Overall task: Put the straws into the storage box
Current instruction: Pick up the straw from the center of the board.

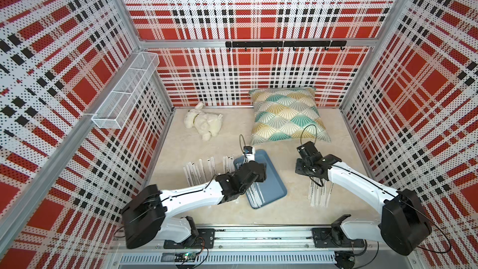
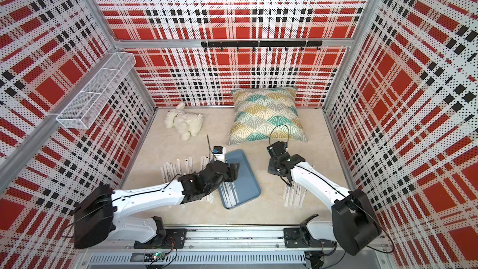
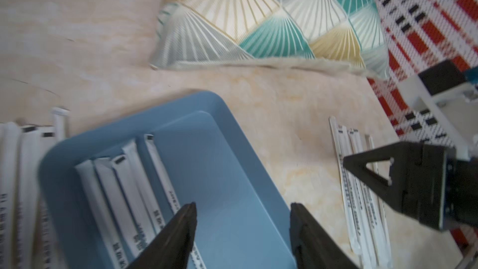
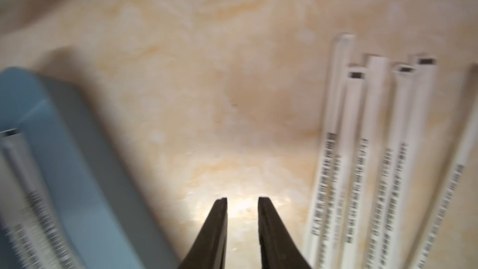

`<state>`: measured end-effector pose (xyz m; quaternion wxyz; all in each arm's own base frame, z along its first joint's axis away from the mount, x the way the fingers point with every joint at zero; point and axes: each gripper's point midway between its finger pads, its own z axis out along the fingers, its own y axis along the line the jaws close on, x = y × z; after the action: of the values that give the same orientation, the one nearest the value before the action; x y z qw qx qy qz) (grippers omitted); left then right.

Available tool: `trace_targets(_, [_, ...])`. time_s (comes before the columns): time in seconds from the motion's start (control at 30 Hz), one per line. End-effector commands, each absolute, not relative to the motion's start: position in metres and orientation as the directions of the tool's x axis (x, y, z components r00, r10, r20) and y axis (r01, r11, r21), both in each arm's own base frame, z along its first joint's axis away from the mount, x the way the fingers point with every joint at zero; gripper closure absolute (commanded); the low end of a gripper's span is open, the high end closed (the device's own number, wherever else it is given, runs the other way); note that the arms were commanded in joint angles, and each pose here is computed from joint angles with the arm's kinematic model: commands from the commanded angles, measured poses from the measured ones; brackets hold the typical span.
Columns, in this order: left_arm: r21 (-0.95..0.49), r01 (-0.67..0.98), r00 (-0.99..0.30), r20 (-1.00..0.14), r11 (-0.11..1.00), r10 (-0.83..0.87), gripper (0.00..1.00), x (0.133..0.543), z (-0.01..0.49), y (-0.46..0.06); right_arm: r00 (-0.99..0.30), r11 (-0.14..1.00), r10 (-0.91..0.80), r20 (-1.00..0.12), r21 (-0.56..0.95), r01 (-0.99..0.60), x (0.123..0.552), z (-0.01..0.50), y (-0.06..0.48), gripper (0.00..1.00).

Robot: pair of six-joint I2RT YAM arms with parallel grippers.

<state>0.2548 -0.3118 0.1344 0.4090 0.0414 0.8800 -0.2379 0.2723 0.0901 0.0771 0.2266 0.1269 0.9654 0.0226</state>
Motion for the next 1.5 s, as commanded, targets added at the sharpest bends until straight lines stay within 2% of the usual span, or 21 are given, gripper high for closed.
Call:
trace_targets(0.0, [-0.401,0.383,-0.685,-0.728,0.832,-0.035,0.37,0.241,0.127,-0.351,-0.852,0.951,0.299,-0.429,0.065,0.301,0.264,0.070,0.061,0.69])
trace_targets(0.13, [-0.398,0.400,-0.704,-0.710,0.826,-0.001,0.38,0.240,0.114,-0.366,-0.853,0.943,0.320,-0.413,0.052,0.328,0.262,0.050,0.047,0.69])
trace_targets(0.37, [-0.453,0.348,-0.726,-0.684,0.821,-0.070,0.39,0.250,0.108,-0.345,-0.874,0.950,0.304,-0.379,0.052,0.308,0.262,0.034,0.051,0.76])
trace_targets(0.87, [-0.476,0.323,-0.734,-0.672,0.818,-0.101,0.39,0.257,0.106,-0.330,-0.889,0.951,0.298,-0.347,0.024,0.309,0.264,0.014,0.052,0.74])
trace_targets(0.97, [-0.475,0.322,-0.732,-0.673,0.819,-0.102,0.39,0.257,0.107,-0.329,-0.890,0.951,0.298,-0.344,0.024,0.309,0.263,0.012,0.051,0.77])
trace_targets(1.23, [-0.478,0.281,-0.708,-0.689,0.832,-0.157,0.39,0.267,0.117,-0.307,-0.902,0.971,0.229,-0.367,0.023,0.237,0.261,0.031,0.071,0.84])
trace_targets(1.47, [-0.495,0.162,-0.657,-0.700,0.854,-0.281,0.40,0.284,0.133,-0.246,-0.909,0.997,0.072,-0.412,-0.006,0.081,0.253,0.077,0.126,0.87])
